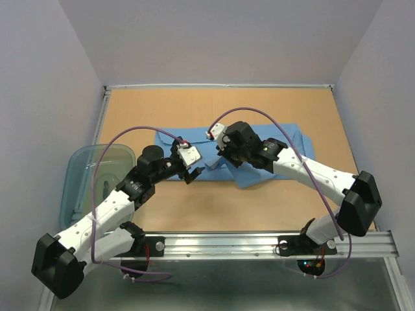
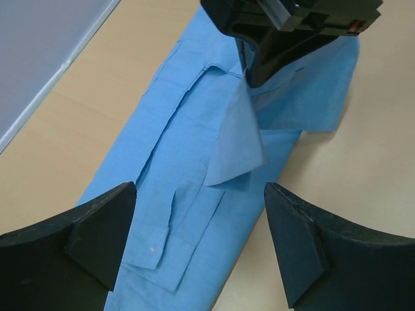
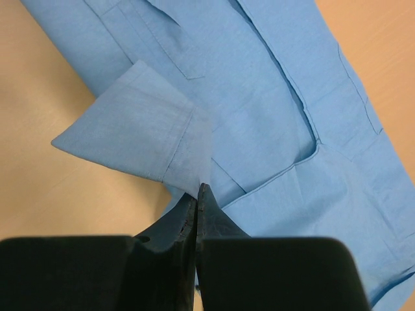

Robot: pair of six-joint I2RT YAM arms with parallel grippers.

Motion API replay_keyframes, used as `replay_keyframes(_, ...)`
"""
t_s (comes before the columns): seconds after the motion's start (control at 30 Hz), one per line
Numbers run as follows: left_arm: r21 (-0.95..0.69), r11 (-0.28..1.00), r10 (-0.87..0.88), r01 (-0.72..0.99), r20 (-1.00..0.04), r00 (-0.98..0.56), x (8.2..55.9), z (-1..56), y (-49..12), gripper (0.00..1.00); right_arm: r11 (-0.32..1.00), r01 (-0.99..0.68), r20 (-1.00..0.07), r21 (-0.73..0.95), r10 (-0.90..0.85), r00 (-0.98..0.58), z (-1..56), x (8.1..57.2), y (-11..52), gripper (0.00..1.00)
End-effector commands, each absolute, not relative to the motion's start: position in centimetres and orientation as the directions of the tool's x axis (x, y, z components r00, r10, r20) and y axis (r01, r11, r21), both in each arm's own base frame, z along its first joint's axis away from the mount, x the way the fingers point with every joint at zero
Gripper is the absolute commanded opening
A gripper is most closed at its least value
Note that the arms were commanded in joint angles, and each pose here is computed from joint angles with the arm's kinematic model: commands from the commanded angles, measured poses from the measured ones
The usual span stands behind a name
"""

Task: Fold and stack the long sleeve shirts
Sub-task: Fold the shirt

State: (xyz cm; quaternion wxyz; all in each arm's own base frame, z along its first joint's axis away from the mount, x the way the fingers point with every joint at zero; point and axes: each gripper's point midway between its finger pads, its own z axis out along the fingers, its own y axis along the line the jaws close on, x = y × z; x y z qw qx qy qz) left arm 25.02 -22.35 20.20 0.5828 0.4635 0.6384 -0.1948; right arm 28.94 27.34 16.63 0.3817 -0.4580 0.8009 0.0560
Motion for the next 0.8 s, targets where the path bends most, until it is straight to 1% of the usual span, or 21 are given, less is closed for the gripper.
replay_keyframes(0.0,0.311,0.444,0.289,0.84,-0.937,0.195,24.2,22.0,-24.4,0.9,0.584,-0.78,-0.733,-0.224,-0.628,-0.26,19.8,28.7,28.0,0.01)
replay_keyframes(0.2,0.294,0.389,0.256,0.873,-0.945,0.204,23.0,22.3,-27.2,0.91,0.589,-0.78,-0.742,-0.211,-0.616,-0.265,20.0,28.6,28.0,0.01)
replay_keyframes(0.37,0.287,0.388,0.281,0.876,-0.942,0.184,23.2,21.2,-27.8,0.9,0.589,-0.782,-0.75,-0.204,-0.607,-0.262,20.4,28.5,28.2,0.01)
replay_keyframes(0.43,0.287,0.408,0.282,0.867,-0.942,0.179,23.6,21.0,-27.7,0.86,0.588,-0.784,-0.758,-0.199,-0.6,-0.258,20.8,28.4,28.3,0.01)
replay_keyframes(0.53,0.28,0.435,0.282,0.856,-0.945,0.166,24.1,20.7,-27.6,0.75,0.589,-0.784,-0.761,-0.196,-0.595,-0.257,20.9,28.3,28.3,0.01)
replay_keyframes(0.57,0.278,0.44,0.277,0.854,-0.947,0.165,24.3,20.8,-27.8,0.71,0.587,-0.786,-0.763,-0.195,-0.594,-0.254,21.0,28.3,28.4,0.01)
replay_keyframes(0.63,0.269,0.442,0.281,0.856,-0.947,0.152,24.6,20.5,-28.0,0.68,0.587,-0.787,-0.766,-0.189,-0.59,-0.256,21.1,28.2,28.4,0.01)
replay_keyframes(0.7,0.257,0.436,0.281,0.863,-0.949,0.142,24.8,20.3,-28.4,0.63,0.583,-0.791,-0.771,-0.184,-0.585,-0.252,21.3,28.0,28.5,0.01)
replay_keyframes(0.77,0.246,0.426,0.282,0.871,-0.951,0.131,24.9,20.0,-28.8,0.63,0.584,-0.791,-0.772,-0.18,-0.582,-0.254,21.4,28.0,28.5,0.01)
